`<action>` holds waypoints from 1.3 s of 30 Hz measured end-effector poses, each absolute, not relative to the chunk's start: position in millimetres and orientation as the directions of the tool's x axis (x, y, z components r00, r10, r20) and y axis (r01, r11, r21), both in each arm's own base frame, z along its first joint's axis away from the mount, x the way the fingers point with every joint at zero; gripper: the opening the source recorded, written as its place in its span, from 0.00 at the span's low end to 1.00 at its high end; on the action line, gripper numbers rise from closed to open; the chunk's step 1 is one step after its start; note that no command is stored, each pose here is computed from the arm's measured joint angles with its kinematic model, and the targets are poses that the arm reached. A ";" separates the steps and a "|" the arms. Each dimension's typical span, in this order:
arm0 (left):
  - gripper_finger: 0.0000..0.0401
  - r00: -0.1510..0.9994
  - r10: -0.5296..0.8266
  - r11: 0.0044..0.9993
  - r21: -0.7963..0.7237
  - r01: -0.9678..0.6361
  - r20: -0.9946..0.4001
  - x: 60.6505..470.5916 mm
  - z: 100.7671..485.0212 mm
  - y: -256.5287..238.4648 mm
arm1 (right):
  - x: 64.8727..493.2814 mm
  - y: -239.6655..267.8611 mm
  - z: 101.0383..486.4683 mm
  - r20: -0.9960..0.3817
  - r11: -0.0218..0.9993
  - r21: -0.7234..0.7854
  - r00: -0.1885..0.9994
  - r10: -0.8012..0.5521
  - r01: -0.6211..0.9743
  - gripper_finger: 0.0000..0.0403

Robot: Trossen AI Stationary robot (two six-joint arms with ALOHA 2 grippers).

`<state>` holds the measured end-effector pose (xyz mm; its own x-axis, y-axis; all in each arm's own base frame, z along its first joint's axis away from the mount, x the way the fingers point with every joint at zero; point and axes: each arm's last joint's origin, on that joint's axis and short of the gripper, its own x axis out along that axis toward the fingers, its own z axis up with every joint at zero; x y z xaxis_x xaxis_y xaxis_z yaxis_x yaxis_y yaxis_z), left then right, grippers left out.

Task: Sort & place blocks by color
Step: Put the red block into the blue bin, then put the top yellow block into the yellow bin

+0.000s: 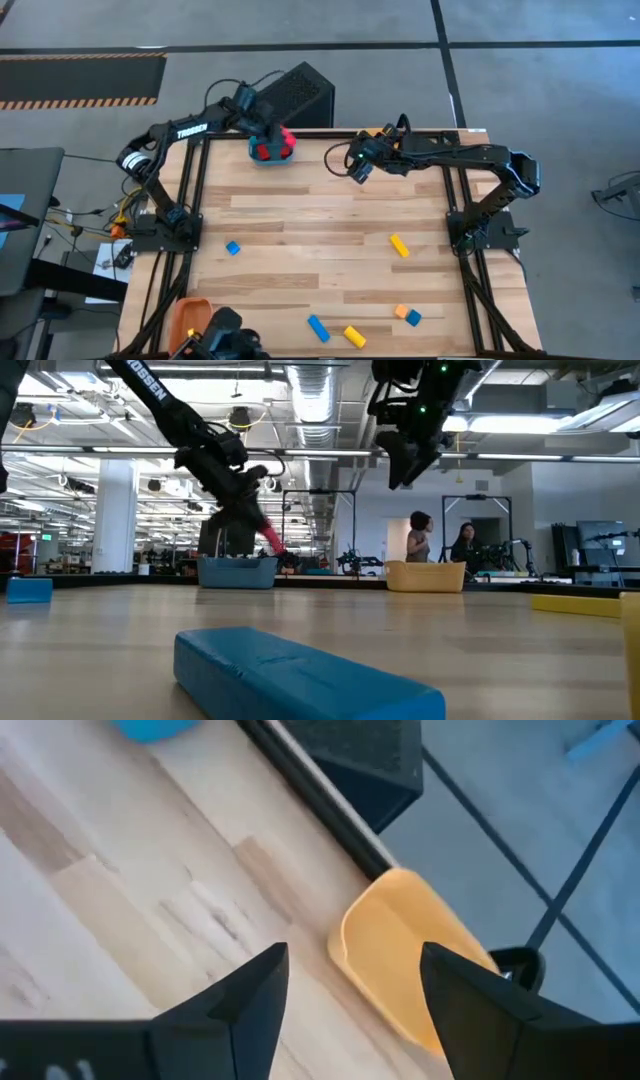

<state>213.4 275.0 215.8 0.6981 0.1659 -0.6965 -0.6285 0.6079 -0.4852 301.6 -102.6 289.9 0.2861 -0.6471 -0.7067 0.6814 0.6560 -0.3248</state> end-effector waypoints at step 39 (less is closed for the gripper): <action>0.31 0.419 0.374 0.622 -0.111 -0.775 -0.827 200.8 259.6 225.7 | 260.3 -108.9 321.1 -0.766 0.796 -0.098 0.466 -0.443 0.597 0.56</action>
<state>200.8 225.7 259.6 0.4187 0.3744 -0.8273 -0.7752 0.6219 -0.1109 260.3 -108.9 321.1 0.4658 -0.4429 -0.7660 0.5967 0.7965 -0.0977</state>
